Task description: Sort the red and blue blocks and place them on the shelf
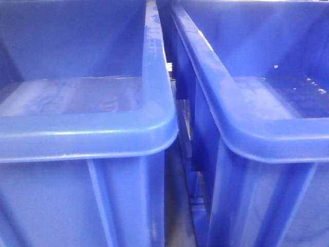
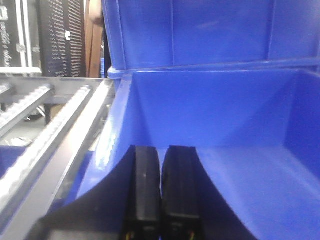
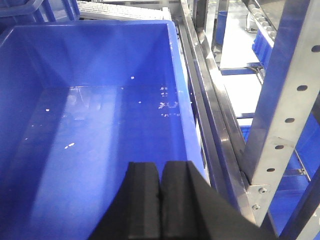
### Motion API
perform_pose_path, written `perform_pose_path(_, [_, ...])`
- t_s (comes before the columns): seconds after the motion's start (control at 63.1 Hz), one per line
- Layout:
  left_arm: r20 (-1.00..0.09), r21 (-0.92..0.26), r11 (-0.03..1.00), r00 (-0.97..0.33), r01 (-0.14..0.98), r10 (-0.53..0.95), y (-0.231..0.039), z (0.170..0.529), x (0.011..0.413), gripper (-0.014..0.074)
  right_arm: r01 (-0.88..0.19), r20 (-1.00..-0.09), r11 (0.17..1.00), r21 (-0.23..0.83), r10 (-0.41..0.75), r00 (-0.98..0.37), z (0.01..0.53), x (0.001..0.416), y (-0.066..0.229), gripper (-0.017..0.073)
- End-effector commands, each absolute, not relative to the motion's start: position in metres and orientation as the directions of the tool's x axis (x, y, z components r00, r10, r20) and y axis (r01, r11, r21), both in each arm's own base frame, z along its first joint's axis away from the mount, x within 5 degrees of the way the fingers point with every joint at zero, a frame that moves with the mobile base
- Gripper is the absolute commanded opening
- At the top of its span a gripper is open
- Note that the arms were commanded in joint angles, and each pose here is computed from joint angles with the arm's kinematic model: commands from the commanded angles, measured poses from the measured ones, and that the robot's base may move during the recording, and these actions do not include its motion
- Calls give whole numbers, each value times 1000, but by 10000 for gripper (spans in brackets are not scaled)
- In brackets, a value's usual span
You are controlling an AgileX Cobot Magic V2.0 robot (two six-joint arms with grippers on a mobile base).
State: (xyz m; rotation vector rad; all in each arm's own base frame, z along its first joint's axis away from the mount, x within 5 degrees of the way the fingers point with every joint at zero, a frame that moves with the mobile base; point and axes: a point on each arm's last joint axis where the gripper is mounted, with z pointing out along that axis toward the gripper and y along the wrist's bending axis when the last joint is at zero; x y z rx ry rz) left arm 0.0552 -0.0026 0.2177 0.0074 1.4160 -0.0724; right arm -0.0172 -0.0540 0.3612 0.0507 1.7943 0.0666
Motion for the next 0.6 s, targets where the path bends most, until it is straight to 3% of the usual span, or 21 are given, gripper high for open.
perform_pose_path(0.0, [-988,-48,998,144,52,-55,-2,207,56,84,-9,-989,998,58,56,-139,375,-16,-54,53])
perform_pose_path(0.285, [-991,-42,998,123,52,-48,-2,205,56,84,-9,-989,998,58,56,-139,375,-16,-54,53])
perform_pose_path(0.586, [-991,107,993,79,43,104,-3,200,56,84,-9,-989,998,58,56,-139,375,-16,-54,53])
